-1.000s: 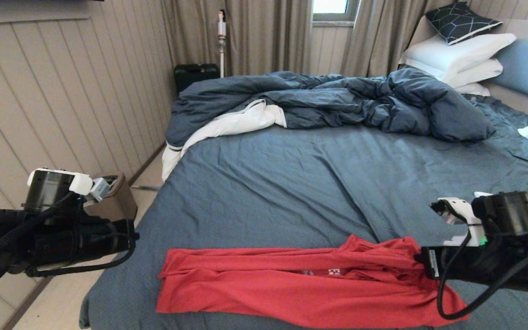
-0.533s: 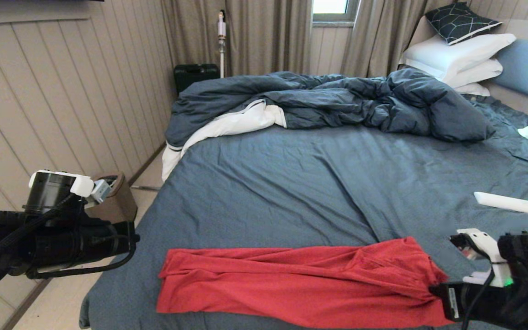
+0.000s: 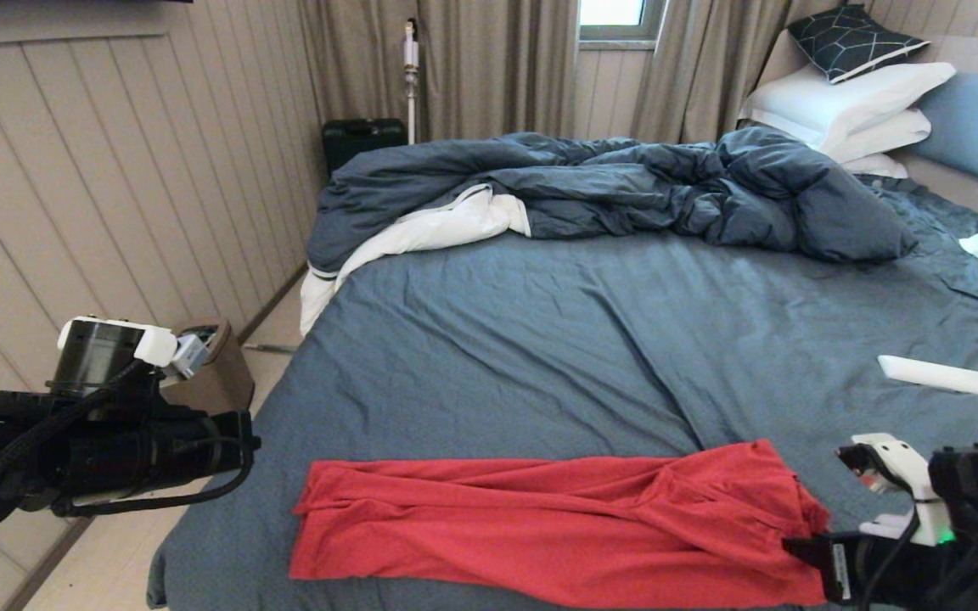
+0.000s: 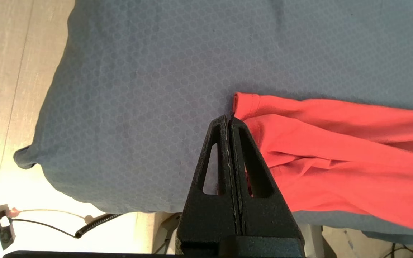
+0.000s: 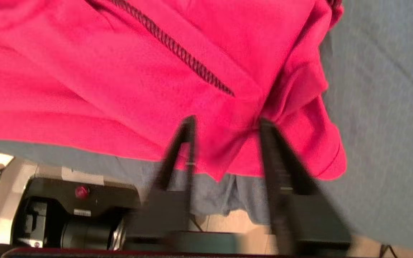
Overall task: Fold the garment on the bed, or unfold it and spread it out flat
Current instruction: Fold the red T-shirt
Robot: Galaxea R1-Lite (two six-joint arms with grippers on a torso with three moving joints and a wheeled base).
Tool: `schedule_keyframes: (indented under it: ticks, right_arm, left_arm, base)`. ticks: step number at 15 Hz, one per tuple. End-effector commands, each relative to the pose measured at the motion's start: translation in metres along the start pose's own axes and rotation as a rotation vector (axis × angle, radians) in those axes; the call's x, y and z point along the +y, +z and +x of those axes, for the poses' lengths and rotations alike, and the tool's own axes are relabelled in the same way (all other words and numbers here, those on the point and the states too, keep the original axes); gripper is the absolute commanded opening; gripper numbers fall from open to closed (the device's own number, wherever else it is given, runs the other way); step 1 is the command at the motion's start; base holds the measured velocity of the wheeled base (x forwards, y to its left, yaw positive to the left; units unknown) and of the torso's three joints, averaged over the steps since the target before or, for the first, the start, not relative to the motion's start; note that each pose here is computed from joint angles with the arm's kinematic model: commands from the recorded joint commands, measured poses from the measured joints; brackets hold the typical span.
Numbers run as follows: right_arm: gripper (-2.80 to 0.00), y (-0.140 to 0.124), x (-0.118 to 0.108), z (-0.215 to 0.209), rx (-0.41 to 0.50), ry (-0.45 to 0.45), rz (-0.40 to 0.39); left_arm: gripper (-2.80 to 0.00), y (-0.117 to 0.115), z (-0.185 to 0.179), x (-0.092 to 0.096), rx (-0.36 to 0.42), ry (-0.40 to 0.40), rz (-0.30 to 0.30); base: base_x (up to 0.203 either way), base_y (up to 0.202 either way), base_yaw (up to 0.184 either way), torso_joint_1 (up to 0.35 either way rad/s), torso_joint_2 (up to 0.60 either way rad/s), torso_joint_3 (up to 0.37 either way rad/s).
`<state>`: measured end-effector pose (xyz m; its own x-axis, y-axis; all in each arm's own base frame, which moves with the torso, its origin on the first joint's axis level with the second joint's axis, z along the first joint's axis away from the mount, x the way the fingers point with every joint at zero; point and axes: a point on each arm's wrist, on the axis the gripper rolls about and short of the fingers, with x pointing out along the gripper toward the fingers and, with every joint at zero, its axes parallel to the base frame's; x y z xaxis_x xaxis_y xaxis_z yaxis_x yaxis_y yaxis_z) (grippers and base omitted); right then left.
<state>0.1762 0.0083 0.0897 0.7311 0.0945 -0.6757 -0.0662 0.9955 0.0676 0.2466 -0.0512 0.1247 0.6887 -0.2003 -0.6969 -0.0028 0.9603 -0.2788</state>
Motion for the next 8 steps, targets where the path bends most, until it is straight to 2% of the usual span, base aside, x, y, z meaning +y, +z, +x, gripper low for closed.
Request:
schedule_keyframes:
  ticks: [1, 5, 8]
  right_arm:
    - [0.00, 0.004, -0.002, 0.000, -0.016, -0.007, 0.009]
    - [0.00, 0.026, -0.005, -0.017, -0.141, -0.022, 0.017]
    - [0.00, 0.047, -0.018, -0.018, -0.082, -0.073, 0.067]
  left_arm:
    - [-2.80, 0.000, 0.001, 0.000, 0.002, 0.000, -0.002]
    - [-2.80, 0.000, -0.001, -0.001, -0.004, -0.005, -0.005]
    - [-2.80, 0.002, -0.007, -0.003, -0.019, -0.010, 0.000]
  base:
    - [0.000, 0.000, 0.000, 0.000, 0.00, 0.000]
    - [0.000, 0.000, 0.000, 0.000, 0.00, 0.000]
    - [0.000, 0.000, 0.000, 0.000, 0.00, 0.000]
